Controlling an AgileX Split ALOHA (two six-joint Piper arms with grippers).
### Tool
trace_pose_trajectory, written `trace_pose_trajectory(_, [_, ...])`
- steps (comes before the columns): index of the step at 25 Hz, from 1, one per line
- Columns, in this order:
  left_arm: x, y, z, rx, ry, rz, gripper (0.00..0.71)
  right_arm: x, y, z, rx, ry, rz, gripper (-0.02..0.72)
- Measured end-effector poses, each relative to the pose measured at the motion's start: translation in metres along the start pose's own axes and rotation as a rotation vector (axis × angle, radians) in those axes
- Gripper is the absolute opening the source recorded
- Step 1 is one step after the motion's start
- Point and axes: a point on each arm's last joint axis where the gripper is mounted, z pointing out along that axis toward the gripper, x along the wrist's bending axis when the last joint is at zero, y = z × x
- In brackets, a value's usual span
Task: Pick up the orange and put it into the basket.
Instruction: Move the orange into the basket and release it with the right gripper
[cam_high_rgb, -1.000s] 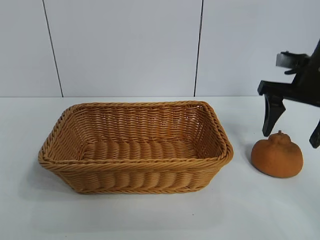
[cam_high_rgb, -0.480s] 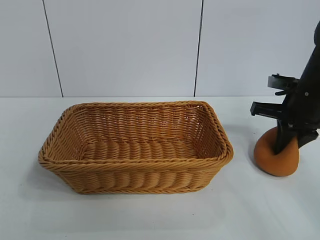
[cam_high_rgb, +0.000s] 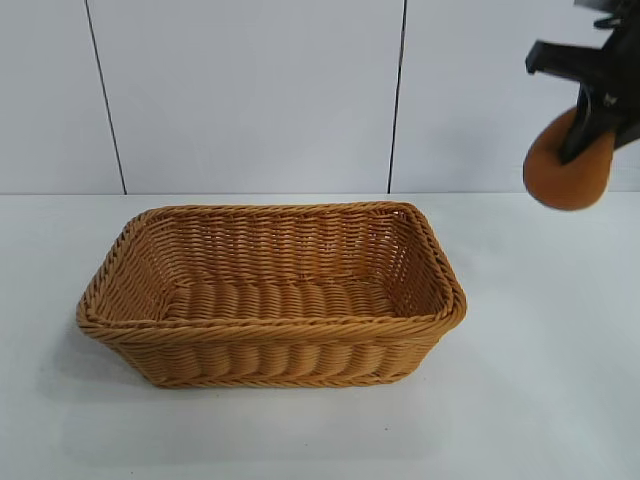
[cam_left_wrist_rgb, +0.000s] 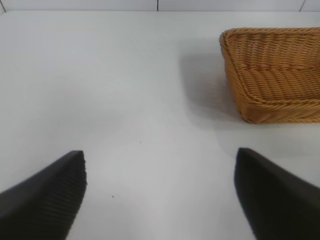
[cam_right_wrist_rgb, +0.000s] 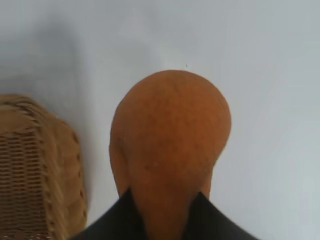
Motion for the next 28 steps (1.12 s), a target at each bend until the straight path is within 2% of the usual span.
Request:
trace_pose_trajectory(6, [0.000,0.000,0.000,0.000,0.000,0.000,0.580,0.051,-0.004,-0.007,-0.013,0.079,-0.104,0.041])
trace_pose_trajectory(11, [0.000,0.000,0.000,0.000,0.000,0.000,0.580,0.116,-0.021,-0.008,-0.047,0.208,-0.201,0.041])
trace_pose_trajectory(15, [0.000,0.000,0.000,0.000,0.000,0.000,0.580,0.163,-0.042,-0.001,-0.039,0.287,-0.259,0.041])
trace_pose_trajectory(19, [0.000,0.000,0.000,0.000,0.000,0.000,0.580,0.187,-0.059,0.030,0.024,0.295,-0.301,0.041])
trace_pose_trajectory(28, [0.000,0.000,0.000,0.000,0.000,0.000,0.580,0.187,-0.079,0.131,0.107,0.218,-0.289,0.041])
